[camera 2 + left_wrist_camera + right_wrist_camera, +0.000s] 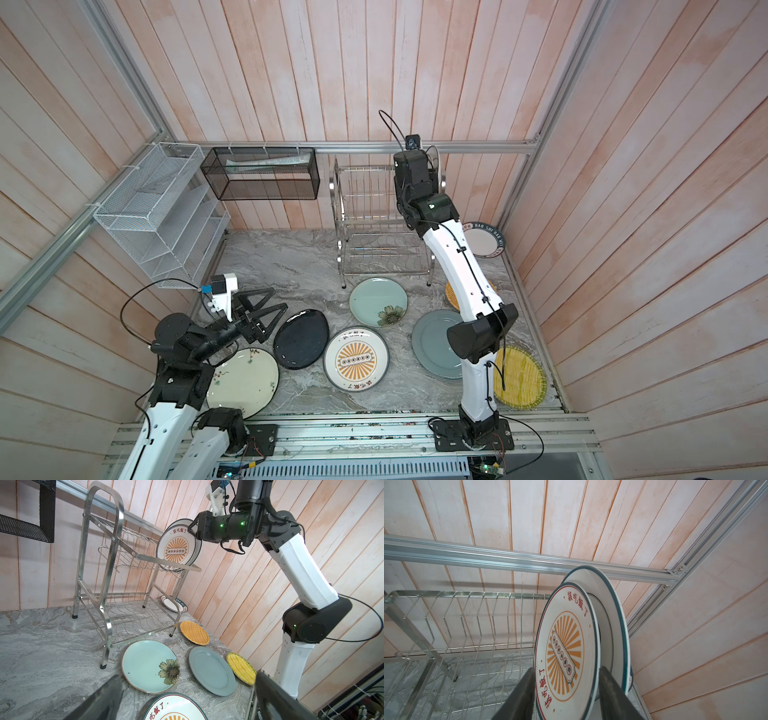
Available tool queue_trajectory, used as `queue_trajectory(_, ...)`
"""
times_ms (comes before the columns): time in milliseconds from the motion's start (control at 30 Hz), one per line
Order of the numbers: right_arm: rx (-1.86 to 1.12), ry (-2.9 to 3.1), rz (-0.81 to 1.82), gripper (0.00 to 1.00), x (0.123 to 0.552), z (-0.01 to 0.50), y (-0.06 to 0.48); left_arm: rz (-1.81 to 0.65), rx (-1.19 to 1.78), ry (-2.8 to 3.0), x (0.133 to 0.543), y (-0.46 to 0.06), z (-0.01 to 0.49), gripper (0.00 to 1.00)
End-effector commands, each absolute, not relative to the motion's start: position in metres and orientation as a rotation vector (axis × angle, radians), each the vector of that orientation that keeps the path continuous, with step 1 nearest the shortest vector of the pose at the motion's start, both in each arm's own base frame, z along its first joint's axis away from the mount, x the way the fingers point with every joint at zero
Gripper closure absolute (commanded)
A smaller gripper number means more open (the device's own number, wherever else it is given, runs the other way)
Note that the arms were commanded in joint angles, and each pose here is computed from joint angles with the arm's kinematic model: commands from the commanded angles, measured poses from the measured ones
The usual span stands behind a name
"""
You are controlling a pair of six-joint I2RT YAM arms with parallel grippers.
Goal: Load plates into a dish rack
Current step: Place the plate on the dish rack, then pick up the plate from the center of the table.
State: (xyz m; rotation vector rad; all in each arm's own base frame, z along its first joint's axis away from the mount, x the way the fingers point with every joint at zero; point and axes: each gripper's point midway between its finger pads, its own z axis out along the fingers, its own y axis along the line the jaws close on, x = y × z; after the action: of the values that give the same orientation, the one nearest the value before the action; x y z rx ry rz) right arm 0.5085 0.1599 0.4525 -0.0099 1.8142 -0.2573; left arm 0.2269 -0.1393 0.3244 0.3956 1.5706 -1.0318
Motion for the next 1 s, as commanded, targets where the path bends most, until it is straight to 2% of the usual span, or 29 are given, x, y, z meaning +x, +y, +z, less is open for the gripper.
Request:
queue_trajectory(0,-0.001,1.782,-0.216,0.48,0.49,0.476,0.158,-1.022,0.372,1.593,0.231,-0.136,0.319,0.0)
queue_trajectory(233,-0.028,1.769,-0.156,0.41,0.463,0.487,0.17,-1.015,0.314,1.639,0.239,-0.133,0.312,0.0)
queue_trajectory(433,-0.052,1.769,-0.071,0.26,0.421,0.477,0.182,-1.062,0.166,1.833,0.252,-0.135,0.289,0.0)
queue_trajectory(567,-0.114,1.77,0.061,0.12,0.379,0.449,0.195,-1.075,-0.013,2.007,0.25,-0.127,0.255,0.0)
queue_trajectory(667,-0.166,1.784,0.206,0.06,0.35,0.419,0.209,-1.063,-0.16,2.116,0.241,-0.118,0.24,0.0)
queue_trajectory(967,-0.232,1.871,0.351,0.02,0.308,0.344,0.224,-1.213,-0.559,2.23,0.198,-0.132,0.195,0.02)
